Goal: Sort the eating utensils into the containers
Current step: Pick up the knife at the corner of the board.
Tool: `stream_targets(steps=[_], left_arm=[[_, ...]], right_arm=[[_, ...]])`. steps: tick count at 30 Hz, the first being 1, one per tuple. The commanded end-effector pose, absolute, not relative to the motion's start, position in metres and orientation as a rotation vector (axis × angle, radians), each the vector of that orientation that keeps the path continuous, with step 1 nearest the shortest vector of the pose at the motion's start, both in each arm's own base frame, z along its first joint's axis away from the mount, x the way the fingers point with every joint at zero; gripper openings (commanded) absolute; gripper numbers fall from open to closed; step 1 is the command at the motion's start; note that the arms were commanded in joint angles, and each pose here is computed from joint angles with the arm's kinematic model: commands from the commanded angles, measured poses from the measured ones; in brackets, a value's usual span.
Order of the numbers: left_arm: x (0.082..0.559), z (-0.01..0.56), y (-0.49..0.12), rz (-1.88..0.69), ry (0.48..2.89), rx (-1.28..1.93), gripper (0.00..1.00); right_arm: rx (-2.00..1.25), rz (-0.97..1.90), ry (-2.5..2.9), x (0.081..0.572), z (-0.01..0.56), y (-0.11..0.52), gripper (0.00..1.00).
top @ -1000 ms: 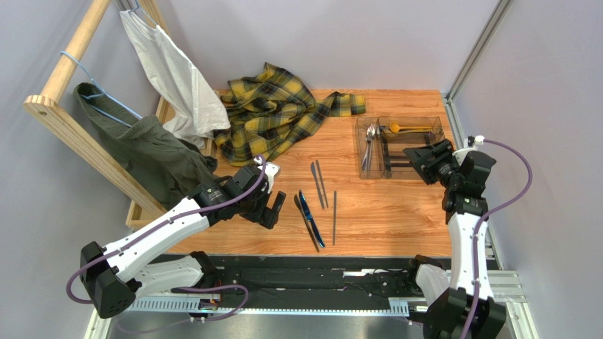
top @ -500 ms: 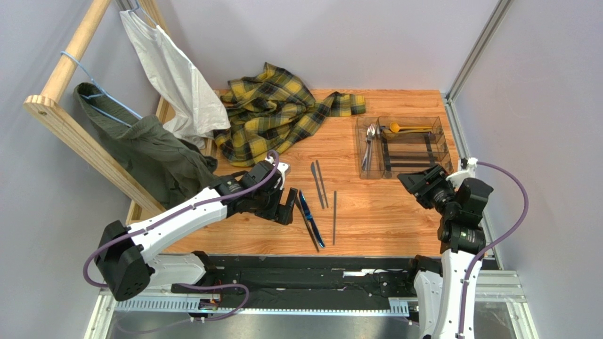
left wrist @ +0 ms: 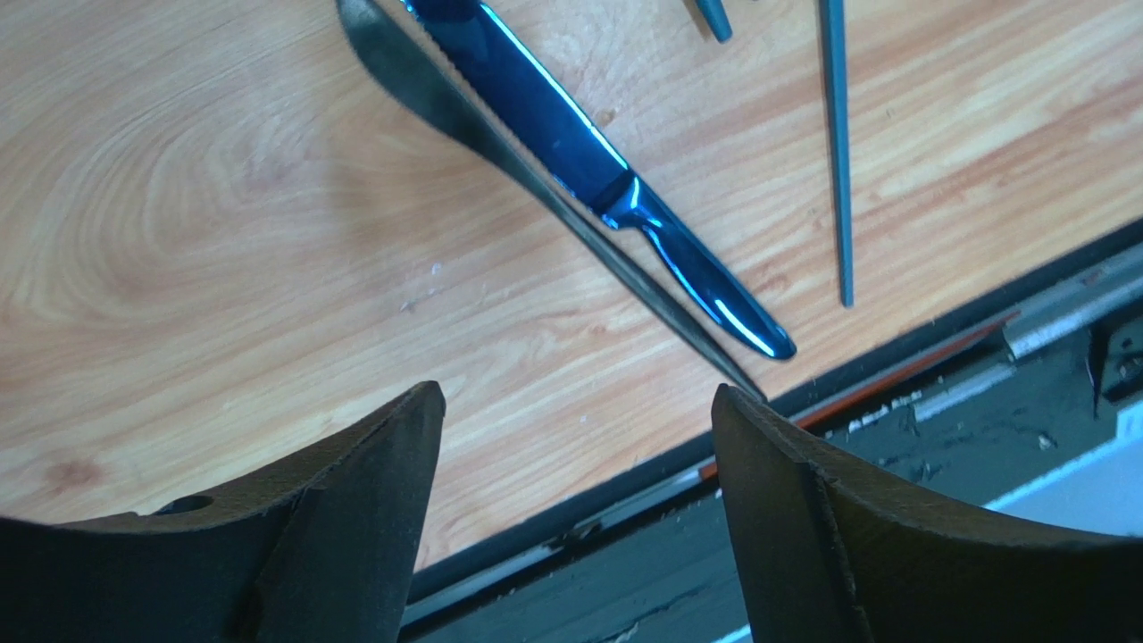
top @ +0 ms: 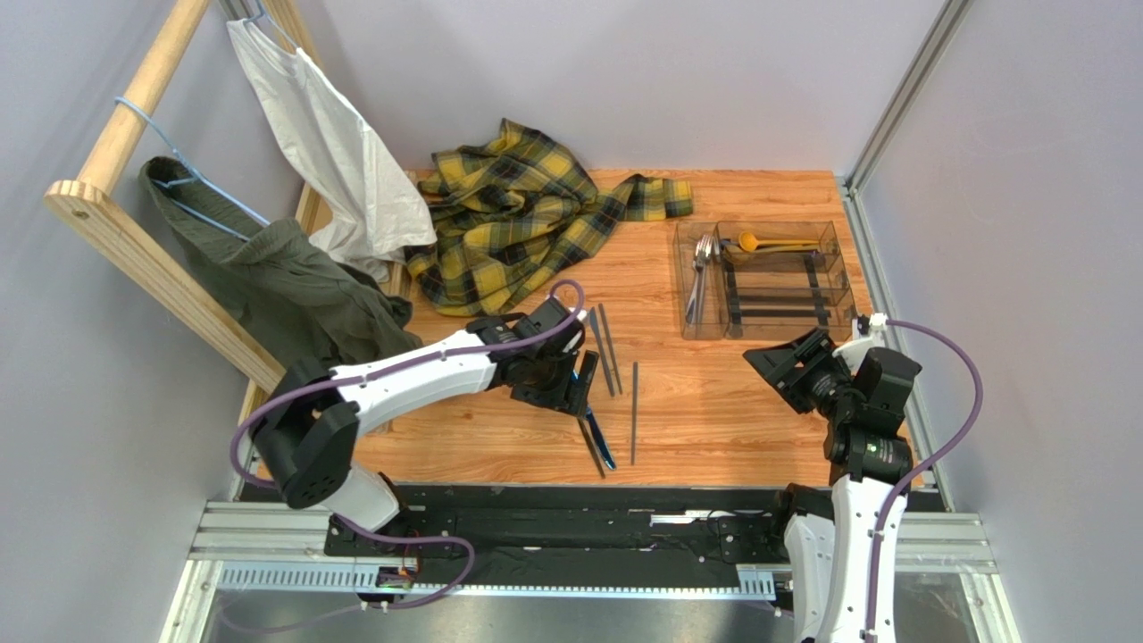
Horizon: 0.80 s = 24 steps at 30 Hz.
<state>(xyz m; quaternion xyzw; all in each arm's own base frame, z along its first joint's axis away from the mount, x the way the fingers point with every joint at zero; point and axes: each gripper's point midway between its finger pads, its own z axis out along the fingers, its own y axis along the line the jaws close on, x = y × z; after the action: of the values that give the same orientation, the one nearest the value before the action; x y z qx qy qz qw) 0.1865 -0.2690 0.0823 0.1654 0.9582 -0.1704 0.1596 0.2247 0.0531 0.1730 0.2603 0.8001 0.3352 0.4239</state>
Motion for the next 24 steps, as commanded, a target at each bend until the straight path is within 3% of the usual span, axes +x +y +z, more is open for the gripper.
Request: stream_targets(steps=[1,4,14,24], left_arm=[[0.202,0.073,-0.288,-0.459,2.741,0.433,0.80],[0.202,0.058,-0.293,-0.417,2.771,0.452,0.70],[0.203,0.032,-0.308,-0.360,2.812,0.493,0.67],[0.201,0.012,-0.293,-0.203,2.862,0.513,0.47]], right_arm=[[0.591,0.837,1.995,0.223,0.176,0.056,0.58],[0.585,0.834,2.003,0.221,0.174,0.057,0.58],[0.550,0.836,1.998,0.222,0.174,0.057,0.57],[0.569,0.851,2.023,0.224,0.162,0.058,0.57]])
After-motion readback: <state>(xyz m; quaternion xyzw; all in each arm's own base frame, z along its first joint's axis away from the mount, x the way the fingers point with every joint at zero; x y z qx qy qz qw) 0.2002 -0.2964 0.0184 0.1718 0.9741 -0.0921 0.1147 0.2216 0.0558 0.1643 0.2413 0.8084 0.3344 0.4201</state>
